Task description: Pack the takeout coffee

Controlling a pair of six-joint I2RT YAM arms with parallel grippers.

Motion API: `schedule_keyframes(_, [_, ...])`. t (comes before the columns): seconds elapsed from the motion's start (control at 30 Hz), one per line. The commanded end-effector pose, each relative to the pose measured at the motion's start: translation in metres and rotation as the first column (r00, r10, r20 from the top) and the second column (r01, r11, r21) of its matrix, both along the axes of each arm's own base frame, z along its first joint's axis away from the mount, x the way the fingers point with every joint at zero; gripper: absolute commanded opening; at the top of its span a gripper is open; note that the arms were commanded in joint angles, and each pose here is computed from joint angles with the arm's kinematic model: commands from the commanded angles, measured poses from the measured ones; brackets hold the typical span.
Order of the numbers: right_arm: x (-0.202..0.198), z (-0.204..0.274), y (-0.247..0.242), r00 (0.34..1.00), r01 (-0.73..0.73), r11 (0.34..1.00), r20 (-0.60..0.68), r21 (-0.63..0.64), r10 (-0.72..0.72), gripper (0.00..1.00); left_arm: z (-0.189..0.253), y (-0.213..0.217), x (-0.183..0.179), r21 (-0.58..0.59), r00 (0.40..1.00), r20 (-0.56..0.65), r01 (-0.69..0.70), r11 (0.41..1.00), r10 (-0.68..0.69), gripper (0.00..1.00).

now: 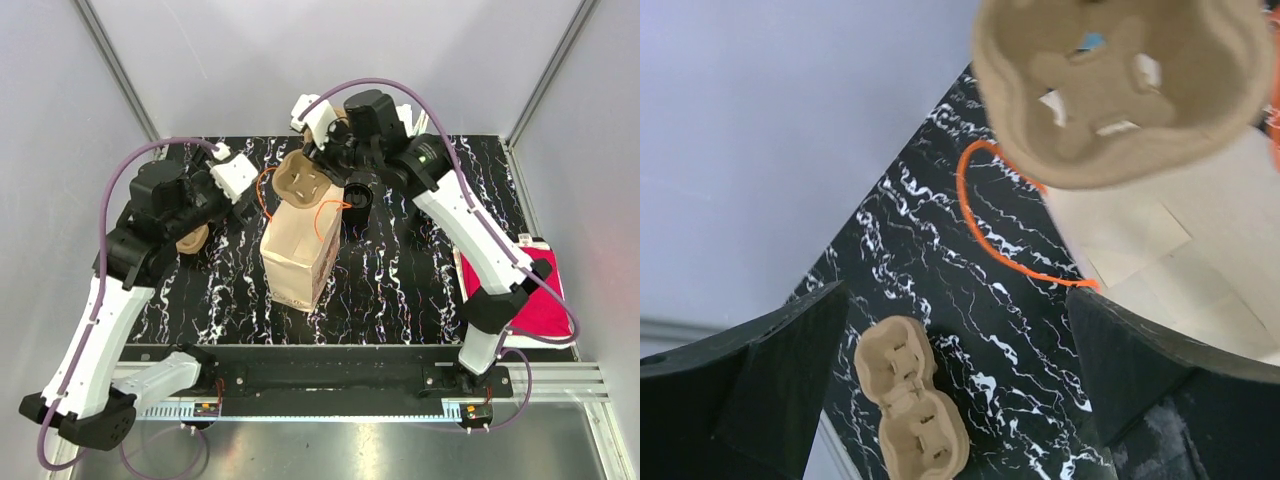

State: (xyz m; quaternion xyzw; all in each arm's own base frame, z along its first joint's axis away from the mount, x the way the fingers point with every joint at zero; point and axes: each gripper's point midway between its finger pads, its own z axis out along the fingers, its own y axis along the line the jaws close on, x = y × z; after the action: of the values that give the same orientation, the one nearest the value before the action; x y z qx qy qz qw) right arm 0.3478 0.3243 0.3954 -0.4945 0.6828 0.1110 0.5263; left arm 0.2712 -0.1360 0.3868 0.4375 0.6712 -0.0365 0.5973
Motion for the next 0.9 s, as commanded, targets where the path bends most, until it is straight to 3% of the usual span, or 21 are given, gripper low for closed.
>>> schedule_keyframes(0.0, [-0.001,0.011,0.008,0.999,-0.001,1.0,0.034,-0.004,0.001,0.36,0.024,0.017,0.03,-0.146,0.986,0.069,-0.142,0.979,0.153,0.99])
schedule_keyframes(0.87, [-0.03,-0.043,0.021,0.999,-0.041,0.986,-0.024,-0.165,0.037,0.36,0.0,-0.023,0.064,-0.228,0.998,-0.053,0.021,0.973,-0.034,0.99])
